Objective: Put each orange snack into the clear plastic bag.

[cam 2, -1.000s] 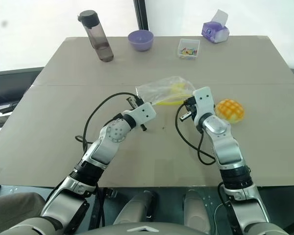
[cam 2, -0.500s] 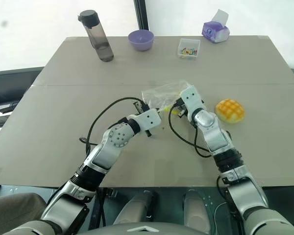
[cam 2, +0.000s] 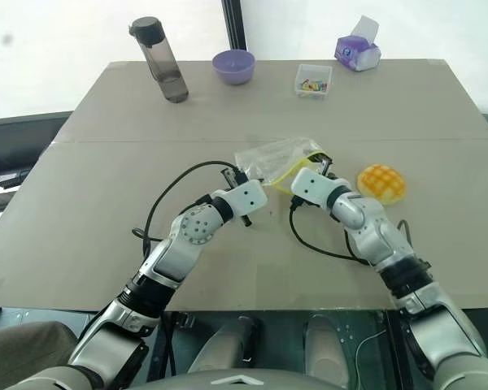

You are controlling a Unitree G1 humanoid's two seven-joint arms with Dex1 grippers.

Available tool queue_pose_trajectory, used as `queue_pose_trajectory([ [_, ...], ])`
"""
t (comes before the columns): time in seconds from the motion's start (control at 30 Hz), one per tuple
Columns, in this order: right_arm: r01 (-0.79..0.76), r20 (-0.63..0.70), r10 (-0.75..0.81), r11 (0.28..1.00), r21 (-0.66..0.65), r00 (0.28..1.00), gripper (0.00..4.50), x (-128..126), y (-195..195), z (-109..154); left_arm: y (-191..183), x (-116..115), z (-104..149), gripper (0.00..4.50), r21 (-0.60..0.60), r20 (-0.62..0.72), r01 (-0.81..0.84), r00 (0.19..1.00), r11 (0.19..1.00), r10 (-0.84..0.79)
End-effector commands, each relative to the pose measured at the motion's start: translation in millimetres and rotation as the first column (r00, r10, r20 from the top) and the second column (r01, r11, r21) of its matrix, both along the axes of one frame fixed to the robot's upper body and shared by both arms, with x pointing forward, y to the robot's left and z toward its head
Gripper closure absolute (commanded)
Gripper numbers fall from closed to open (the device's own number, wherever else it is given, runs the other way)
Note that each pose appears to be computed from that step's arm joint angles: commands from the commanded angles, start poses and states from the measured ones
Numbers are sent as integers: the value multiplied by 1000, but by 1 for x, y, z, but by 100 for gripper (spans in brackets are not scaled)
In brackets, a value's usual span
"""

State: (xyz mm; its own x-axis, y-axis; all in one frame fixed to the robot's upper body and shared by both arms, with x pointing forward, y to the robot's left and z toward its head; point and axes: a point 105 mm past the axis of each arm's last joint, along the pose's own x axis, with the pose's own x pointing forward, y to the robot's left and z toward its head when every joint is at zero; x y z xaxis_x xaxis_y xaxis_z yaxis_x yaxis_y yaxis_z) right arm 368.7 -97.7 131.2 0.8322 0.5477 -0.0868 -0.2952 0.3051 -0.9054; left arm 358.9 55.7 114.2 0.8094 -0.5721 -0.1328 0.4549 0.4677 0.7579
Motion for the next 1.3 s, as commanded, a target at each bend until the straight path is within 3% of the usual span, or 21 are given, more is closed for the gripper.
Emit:
queue_pose_trajectory([
  [0.03, -34, 12, 33, 994, 101, 999, 3, -19, -4, 22, 1, 5, 15, 450, -28, 48, -14, 999, 1000, 15],
  [0.13, -29, -11, 30, 993, 113, 999, 3, -34, -15, 20, 0, 7, 16, 450, -39, 51, -15, 999, 999, 17],
  [0.2, 44, -57, -33, 976, 212, 998, 3, -39, -30, 23, 0, 7, 16, 450, -41, 51, -15, 999, 999, 17],
  [0.3, 209, -163, -155, 892, 400, 974, 3, -38, -62, 27, 0, 7, 16, 450, -44, 50, -18, 999, 999, 20],
  [0.47, 456, -371, -268, 594, 663, 889, 3, -30, -123, 30, 0, 8, 16, 450, -49, 47, -17, 999, 999, 20],
  [0.7, 695, -629, -299, 366, 618, 717, 3, -27, -158, -10, 0, 9, 16, 450, -44, 46, -14, 999, 999, 16],
  [0.87, 730, -707, -212, 335, 596, 675, 3, -32, -149, -23, 0, 9, 15, 450, -42, 44, -17, 999, 999, 19],
  [1.07, 724, -698, -245, 409, 555, 673, 3, -36, -147, -27, -1, 9, 14, 450, -42, 39, -16, 999, 999, 18],
  [1.17, 723, -691, -259, 420, 548, 675, 87, -37, -149, -27, -2, 9, 14, 450, -42, 39, -16, 999, 999, 17],
  [1.3, 721, -686, -264, 419, 551, 678, 265, -37, -150, -26, -3, 9, 13, 450, -41, 37, -13, 999, 999, 15],
])
